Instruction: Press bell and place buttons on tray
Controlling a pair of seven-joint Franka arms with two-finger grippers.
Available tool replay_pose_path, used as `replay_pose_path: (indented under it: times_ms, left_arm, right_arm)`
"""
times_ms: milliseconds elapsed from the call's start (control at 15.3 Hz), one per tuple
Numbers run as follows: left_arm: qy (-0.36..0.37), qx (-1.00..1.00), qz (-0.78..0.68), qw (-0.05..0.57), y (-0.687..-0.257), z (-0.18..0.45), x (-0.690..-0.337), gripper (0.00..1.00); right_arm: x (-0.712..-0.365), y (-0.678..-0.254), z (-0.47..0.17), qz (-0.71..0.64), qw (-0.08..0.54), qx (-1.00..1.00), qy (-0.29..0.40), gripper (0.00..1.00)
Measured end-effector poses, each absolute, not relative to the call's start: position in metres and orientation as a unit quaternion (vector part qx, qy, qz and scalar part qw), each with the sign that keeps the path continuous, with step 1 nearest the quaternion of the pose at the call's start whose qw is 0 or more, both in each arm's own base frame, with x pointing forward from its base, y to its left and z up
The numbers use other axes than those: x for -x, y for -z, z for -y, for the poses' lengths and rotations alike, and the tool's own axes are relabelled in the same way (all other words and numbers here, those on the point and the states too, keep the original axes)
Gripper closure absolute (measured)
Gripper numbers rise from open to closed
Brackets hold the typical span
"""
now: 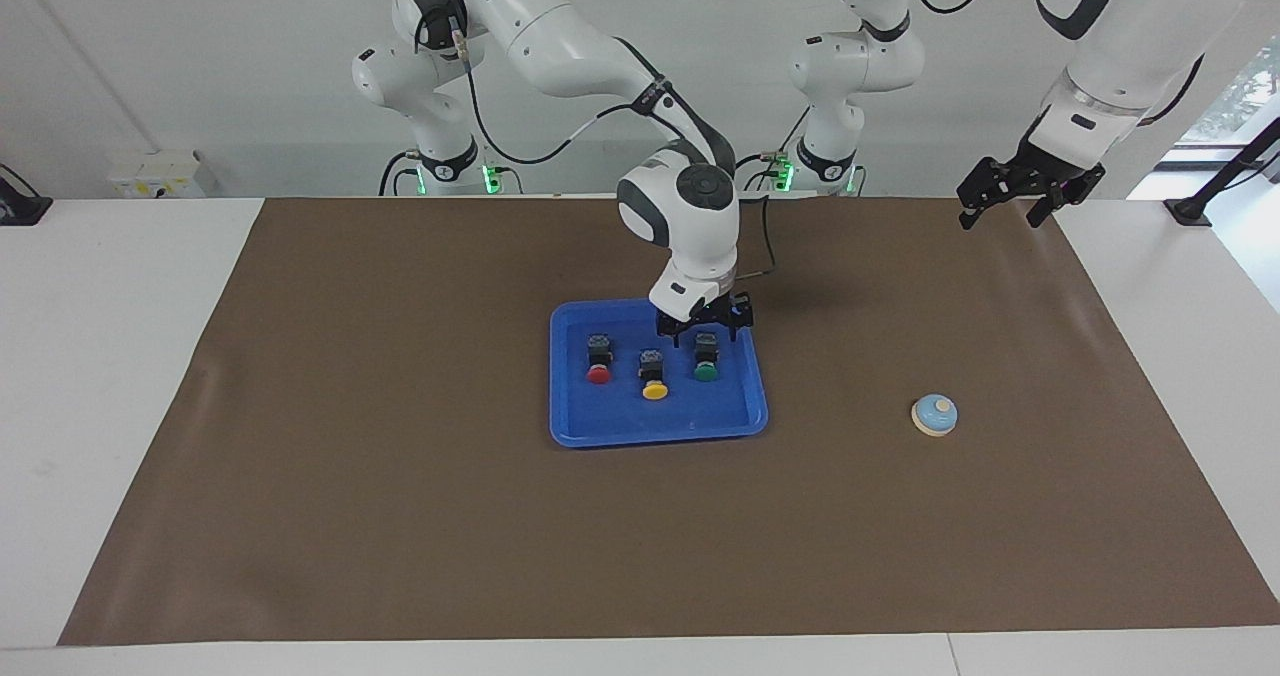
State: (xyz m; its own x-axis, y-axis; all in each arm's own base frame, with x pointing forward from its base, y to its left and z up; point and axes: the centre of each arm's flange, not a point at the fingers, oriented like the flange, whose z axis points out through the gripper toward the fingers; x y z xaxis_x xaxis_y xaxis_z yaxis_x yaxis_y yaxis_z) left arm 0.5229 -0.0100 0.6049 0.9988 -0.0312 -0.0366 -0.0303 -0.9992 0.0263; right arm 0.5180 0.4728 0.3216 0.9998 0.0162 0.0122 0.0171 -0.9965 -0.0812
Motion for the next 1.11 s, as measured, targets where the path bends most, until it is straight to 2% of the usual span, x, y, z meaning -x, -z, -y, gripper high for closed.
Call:
replay_pose_path:
  times_ms: [327, 720, 1113]
  left_arm:
    - [0.018, -1.0, 0.015, 0.013, -0.605, 0.01, -0.523, 0.0]
    - [0.018, -1.0, 0.015, 0.013, -0.605, 0.01, -0.523, 0.0]
    - [0.018, -1.0, 0.015, 0.013, -0.605, 0.01, -0.523, 0.0]
  right_arm:
    - [-0.547, -0.392, -0.422, -0.033, 0.034, 0.999, 0.005, 0.0]
    - [-0.588, -0.516, -0.273, -0.09, 0.041, 0.995, 0.021, 0.0]
    - [-0.587, -0.573, -0.152, -0.055, 0.028, 0.998, 0.004, 0.0]
